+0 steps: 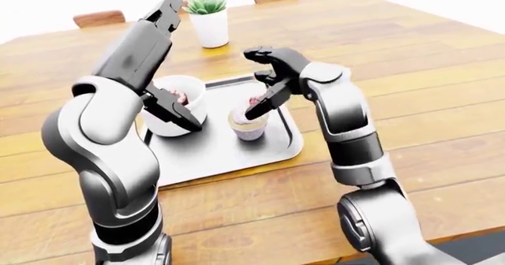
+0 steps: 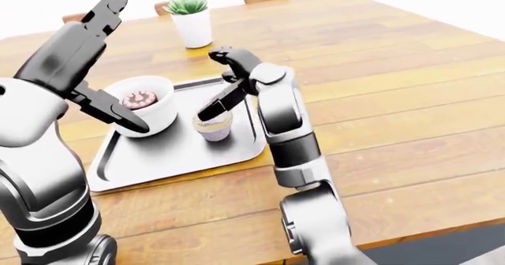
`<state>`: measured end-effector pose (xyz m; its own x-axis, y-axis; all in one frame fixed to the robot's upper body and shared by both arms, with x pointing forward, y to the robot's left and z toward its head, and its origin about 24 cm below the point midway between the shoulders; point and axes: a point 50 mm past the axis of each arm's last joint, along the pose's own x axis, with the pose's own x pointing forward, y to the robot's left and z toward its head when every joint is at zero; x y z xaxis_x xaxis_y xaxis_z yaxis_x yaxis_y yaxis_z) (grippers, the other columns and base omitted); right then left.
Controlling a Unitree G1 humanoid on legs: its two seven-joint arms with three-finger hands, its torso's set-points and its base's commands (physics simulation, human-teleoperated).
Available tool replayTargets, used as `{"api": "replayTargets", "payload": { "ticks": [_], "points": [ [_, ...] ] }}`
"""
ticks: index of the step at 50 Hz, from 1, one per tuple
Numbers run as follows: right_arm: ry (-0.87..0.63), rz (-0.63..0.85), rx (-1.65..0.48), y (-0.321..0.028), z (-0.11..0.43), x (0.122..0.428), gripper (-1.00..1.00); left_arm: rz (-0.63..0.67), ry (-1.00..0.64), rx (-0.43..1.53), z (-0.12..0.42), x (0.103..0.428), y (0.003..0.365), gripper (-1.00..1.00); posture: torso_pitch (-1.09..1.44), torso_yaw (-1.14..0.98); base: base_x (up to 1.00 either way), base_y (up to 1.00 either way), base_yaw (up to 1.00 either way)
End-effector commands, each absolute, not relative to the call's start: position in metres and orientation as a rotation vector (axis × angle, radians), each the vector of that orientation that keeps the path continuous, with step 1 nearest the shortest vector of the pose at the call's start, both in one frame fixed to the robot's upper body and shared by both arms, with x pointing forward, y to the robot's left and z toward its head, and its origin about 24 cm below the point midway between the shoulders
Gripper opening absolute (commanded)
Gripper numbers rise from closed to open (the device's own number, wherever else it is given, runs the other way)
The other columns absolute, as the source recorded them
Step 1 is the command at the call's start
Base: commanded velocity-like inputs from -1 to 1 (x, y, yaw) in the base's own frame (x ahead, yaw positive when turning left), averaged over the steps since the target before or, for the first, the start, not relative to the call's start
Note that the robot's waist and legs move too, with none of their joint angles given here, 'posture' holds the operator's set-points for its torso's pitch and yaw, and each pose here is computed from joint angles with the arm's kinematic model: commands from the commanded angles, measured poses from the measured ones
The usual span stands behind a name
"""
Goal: Pick up the bowl with cake and place it on the tray. Pick up the cupcake and place it on the tray.
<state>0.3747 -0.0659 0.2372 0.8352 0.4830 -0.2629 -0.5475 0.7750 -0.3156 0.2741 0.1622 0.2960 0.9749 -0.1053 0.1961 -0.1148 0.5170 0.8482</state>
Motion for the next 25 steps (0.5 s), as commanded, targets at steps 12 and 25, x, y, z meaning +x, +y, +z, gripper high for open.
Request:
{"api": "replayTargets", "payload": {
  "ticks": [12,25],
  "points": [
    [-0.039,0.602,-0.337,-0.073,0.321,0.31,1.0,0.004,-0.215,1.033,0.285,0.269,0.161,1.0,0.0,0.0,0.0,0.0,0.0],
    [-0.054,0.587,-0.322,-0.081,0.328,0.31,1.0,-0.013,-0.221,1.031,0.286,0.266,0.156,1.0,0.0,0.0,0.0,0.0,0.0]
  ]
}}
